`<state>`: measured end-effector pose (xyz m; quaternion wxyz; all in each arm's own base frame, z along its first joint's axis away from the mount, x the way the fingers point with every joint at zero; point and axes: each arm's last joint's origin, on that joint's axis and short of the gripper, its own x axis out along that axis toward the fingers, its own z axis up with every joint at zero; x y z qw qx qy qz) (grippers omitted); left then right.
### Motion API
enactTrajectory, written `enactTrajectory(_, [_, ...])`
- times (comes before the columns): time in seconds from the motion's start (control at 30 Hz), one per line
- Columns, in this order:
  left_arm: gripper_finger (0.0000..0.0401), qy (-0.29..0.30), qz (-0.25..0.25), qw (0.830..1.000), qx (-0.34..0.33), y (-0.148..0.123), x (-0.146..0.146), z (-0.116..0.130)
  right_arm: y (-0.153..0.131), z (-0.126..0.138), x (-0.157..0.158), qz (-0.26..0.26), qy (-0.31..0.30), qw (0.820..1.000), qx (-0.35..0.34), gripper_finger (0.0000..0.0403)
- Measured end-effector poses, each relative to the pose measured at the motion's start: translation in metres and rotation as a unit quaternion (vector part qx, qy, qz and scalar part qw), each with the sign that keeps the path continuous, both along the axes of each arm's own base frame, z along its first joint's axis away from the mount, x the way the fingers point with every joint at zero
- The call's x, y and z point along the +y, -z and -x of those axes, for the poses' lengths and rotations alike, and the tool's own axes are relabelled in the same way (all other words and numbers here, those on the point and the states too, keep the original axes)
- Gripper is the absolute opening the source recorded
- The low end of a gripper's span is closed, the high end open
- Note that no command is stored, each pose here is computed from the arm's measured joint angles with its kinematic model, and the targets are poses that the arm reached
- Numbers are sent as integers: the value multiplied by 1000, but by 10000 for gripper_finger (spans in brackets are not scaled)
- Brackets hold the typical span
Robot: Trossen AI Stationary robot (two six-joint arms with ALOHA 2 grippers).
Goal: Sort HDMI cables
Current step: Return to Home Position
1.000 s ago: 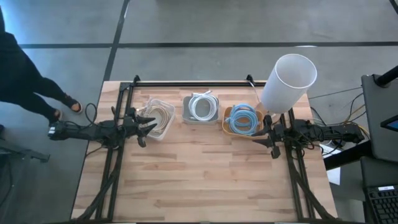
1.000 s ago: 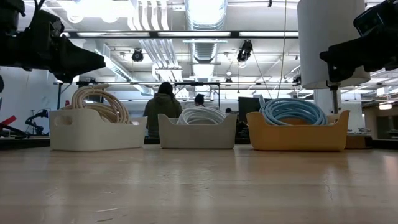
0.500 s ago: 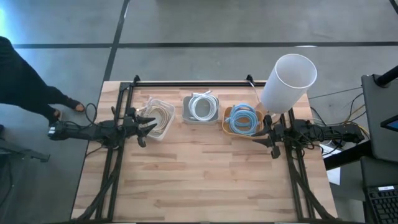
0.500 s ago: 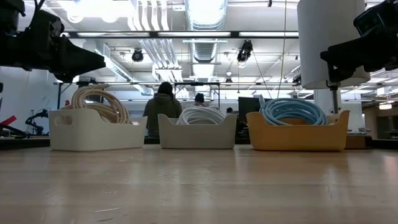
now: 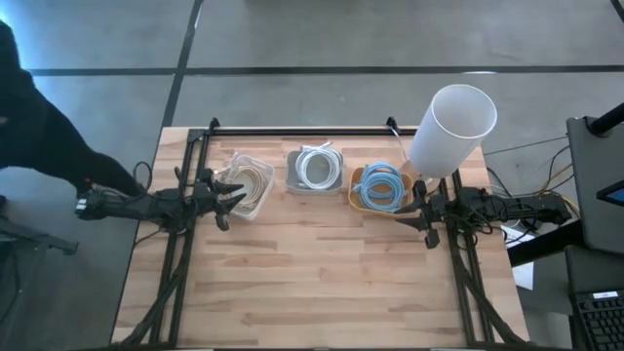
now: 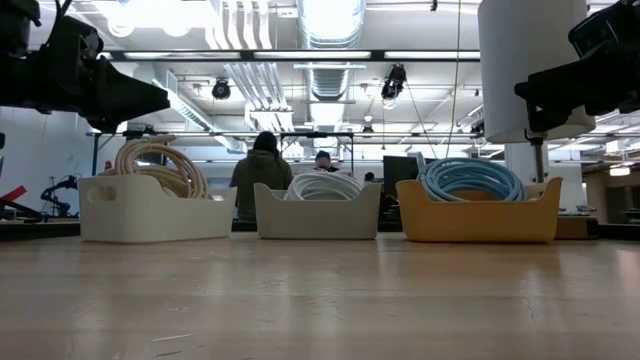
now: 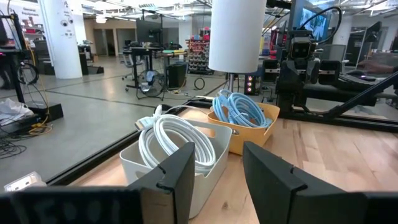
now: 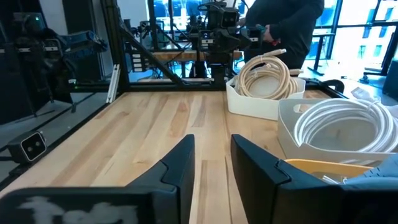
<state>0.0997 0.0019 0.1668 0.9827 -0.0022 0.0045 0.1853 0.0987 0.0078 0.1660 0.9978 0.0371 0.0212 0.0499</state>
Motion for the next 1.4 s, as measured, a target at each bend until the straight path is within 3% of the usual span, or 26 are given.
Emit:
enactTrajectory(0.83, [140, 0, 0, 1000, 0, 0, 0, 0, 0, 0, 0, 2, 0, 1000, 0, 73])
enactTrajectory(1.4, [140, 0, 0, 1000, 0, 0, 0, 0, 0, 0, 0, 0, 0, 1000, 0, 92])
